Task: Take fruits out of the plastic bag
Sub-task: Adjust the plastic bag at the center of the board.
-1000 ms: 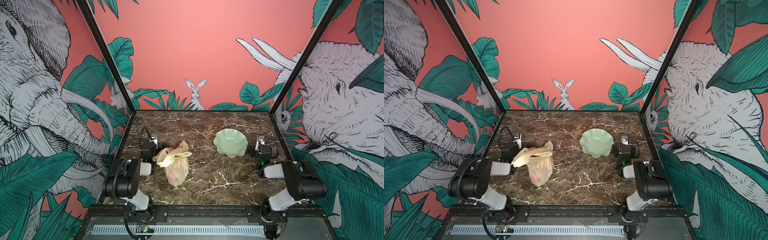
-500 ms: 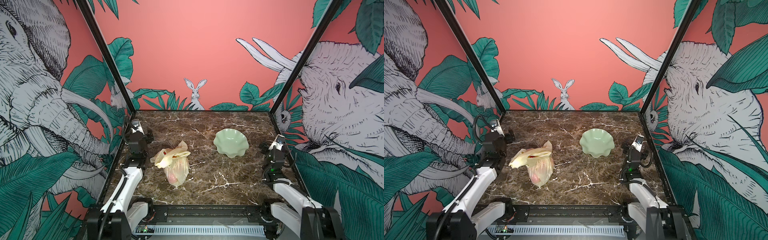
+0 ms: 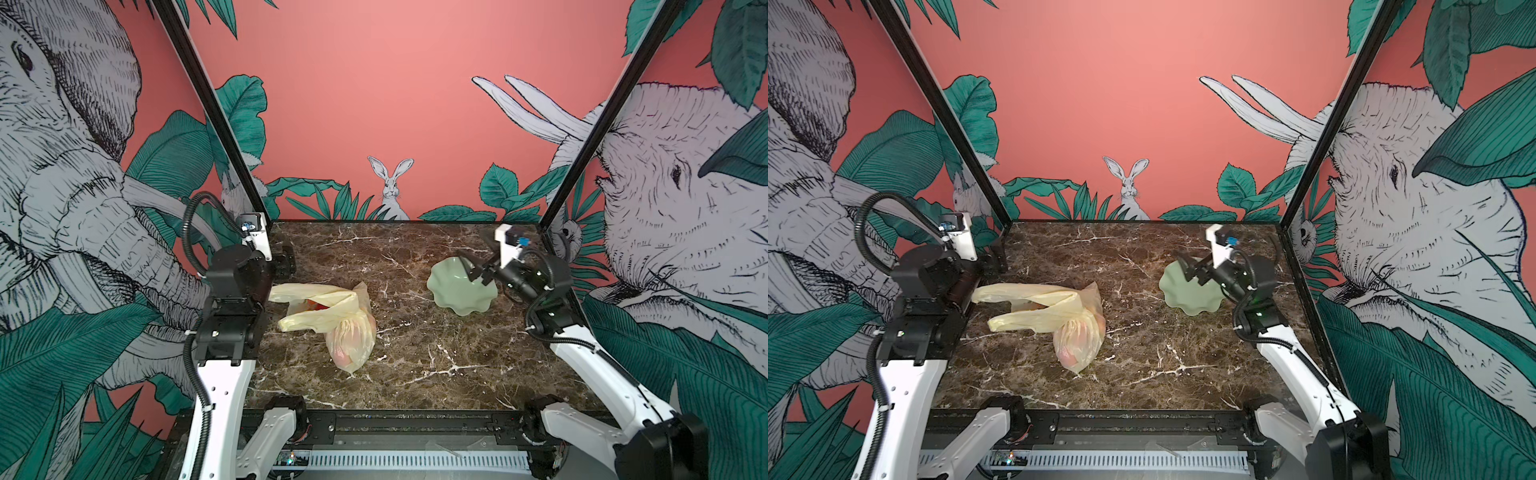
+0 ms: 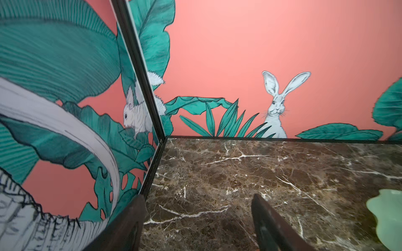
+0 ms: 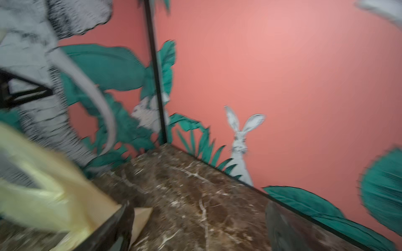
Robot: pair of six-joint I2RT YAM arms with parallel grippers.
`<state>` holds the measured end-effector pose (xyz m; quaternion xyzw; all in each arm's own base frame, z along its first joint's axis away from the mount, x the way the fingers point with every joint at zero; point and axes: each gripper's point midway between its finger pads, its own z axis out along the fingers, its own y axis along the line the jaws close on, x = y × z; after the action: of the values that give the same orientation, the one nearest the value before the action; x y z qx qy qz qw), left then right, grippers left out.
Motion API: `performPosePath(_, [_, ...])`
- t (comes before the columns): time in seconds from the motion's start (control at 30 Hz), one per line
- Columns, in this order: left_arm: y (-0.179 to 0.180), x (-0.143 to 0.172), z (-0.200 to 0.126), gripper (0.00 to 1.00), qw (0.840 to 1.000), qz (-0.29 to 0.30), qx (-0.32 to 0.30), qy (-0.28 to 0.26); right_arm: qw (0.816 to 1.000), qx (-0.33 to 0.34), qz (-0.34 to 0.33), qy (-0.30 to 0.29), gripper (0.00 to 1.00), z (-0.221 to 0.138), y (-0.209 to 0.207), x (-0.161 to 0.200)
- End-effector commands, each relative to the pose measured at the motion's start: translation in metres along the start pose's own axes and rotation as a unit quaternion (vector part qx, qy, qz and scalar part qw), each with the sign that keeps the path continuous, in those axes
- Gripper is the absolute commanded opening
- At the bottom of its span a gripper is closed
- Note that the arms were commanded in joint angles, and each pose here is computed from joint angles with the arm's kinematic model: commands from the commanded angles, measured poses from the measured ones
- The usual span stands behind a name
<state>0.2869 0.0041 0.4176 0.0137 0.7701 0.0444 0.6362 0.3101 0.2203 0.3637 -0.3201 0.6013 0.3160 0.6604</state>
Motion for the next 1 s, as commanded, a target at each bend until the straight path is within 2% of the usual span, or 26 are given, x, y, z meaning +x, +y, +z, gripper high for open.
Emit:
performPosePath(0.0, [-0.006, 0.024, -0.024, 0.77, 0.995, 0.047, 0.026, 0.08, 0.979, -0.194, -0.067, 0.013, 0.96, 0.021, 0.091, -0.004])
performPosePath(0.17, [0.012, 0.007, -0.044, 0.77, 0.995, 0.062, -0.017, 0.077, 0.95, -0.284, -0.126, 0.016, 0.99, 0.056, 0.161, -0.004])
performPosePath(0.3, [0.031, 0.003, -0.051, 0.77, 0.991, 0.069, -0.067, 0.093, 0.932, -0.314, -0.18, 0.031, 0.99, 0.084, 0.2, 0.008])
performPosePath(0.43, [0.046, 0.009, -0.054, 0.77, 0.984, 0.072, -0.111, 0.122, 0.922, -0.34, -0.182, 0.041, 0.99, 0.114, 0.227, 0.011])
performPosePath(0.57, [0.046, 0.021, -0.051, 0.77, 0.98, 0.075, -0.112, 0.146, 0.913, -0.364, -0.179, 0.053, 0.99, 0.141, 0.252, 0.024])
performPosePath(0.77, [0.043, 0.028, -0.052, 0.78, 0.981, 0.08, -0.1, 0.149, 0.899, -0.402, -0.162, 0.056, 0.99, 0.168, 0.276, 0.036])
performPosePath(0.97, [0.049, 0.017, -0.065, 0.78, 0.983, 0.079, -0.119, 0.114, 0.895, -0.413, -0.151, 0.08, 0.99, 0.196, 0.294, 0.056])
